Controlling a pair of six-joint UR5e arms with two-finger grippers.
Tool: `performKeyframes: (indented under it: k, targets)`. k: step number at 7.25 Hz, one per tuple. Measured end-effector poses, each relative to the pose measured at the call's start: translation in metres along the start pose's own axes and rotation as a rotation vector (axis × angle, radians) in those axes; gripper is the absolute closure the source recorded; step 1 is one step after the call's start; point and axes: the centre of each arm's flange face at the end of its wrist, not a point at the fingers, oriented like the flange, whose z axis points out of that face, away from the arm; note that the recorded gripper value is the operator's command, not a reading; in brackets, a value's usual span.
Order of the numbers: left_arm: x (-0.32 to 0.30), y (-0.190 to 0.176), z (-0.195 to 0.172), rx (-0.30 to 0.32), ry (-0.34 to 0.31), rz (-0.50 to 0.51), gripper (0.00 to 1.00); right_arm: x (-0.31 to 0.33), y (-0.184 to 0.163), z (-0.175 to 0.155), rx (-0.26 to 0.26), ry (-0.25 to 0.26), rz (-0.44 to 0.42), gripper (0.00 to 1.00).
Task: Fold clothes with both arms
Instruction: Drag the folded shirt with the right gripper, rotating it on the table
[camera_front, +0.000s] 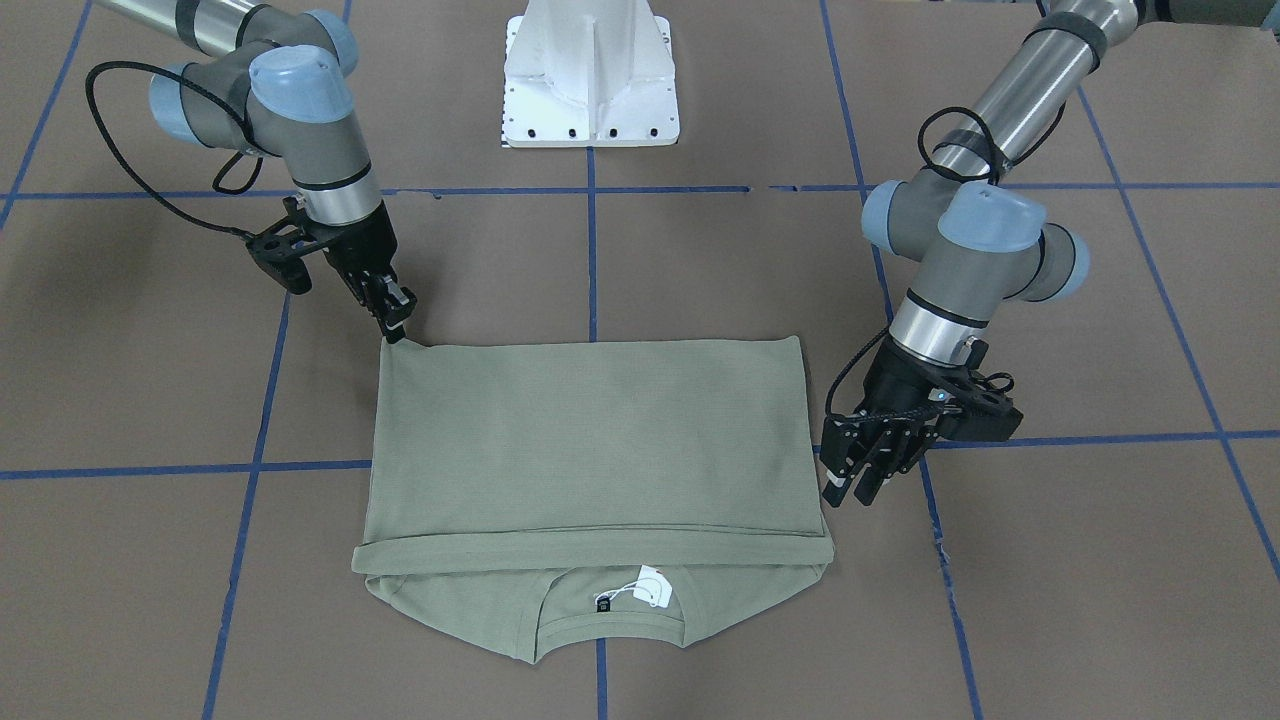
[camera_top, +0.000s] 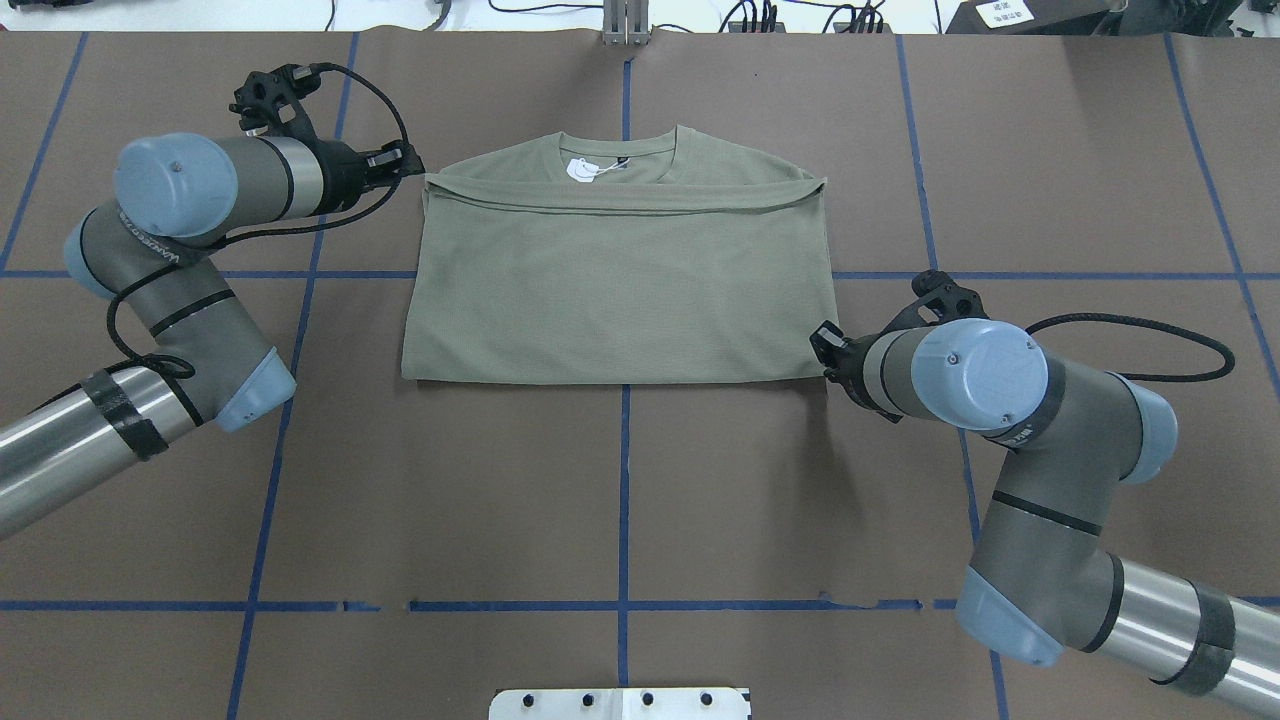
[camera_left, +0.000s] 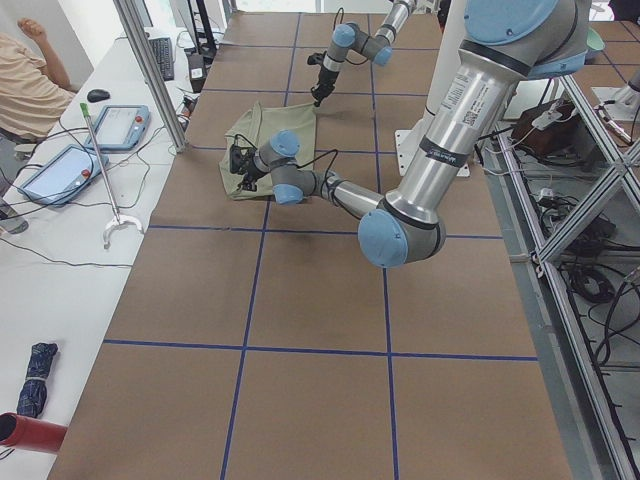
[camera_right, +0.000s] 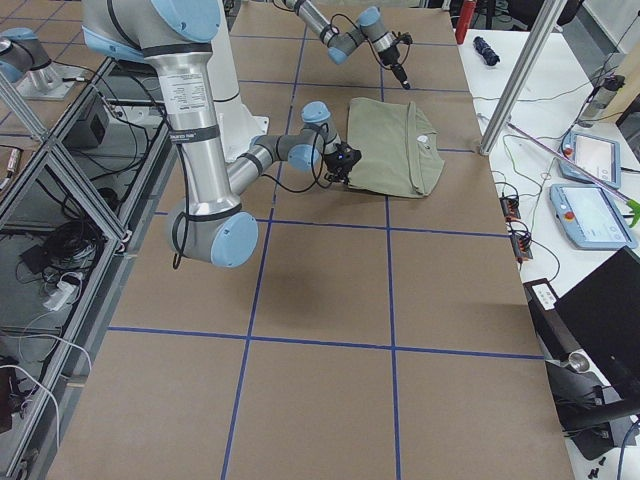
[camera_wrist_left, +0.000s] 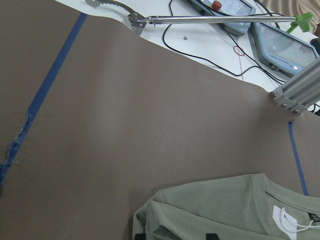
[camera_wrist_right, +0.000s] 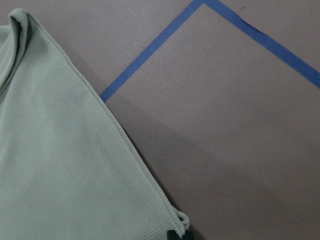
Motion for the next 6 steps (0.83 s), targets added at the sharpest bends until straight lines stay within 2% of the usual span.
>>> performKeyframes:
  k: [1,2,4,5,6]
  targets:
    - [0.004,0.001,-0.01,0.002,0.018,0.0,0.5,0.011,0.012,-0.02,-0.041,0.021,-0.006,1.0]
    - [0.01,0.004,-0.025,-0.008,0.045,-0.001,0.5,0.03,0.04,-0.042,-0.094,0.068,-0.036,1.0]
    - [0.018,0.018,-0.059,-0.101,0.106,-0.009,0.47,0.083,0.108,-0.081,-0.204,0.187,-0.121,1.0]
    - [0.022,0.023,-0.07,-0.143,0.127,-0.024,0.45,0.105,0.139,-0.098,-0.272,0.229,-0.136,1.0]
    - [0.026,0.028,-0.079,-0.188,0.145,-0.053,0.4,0.124,0.17,-0.113,-0.339,0.267,-0.153,0.34]
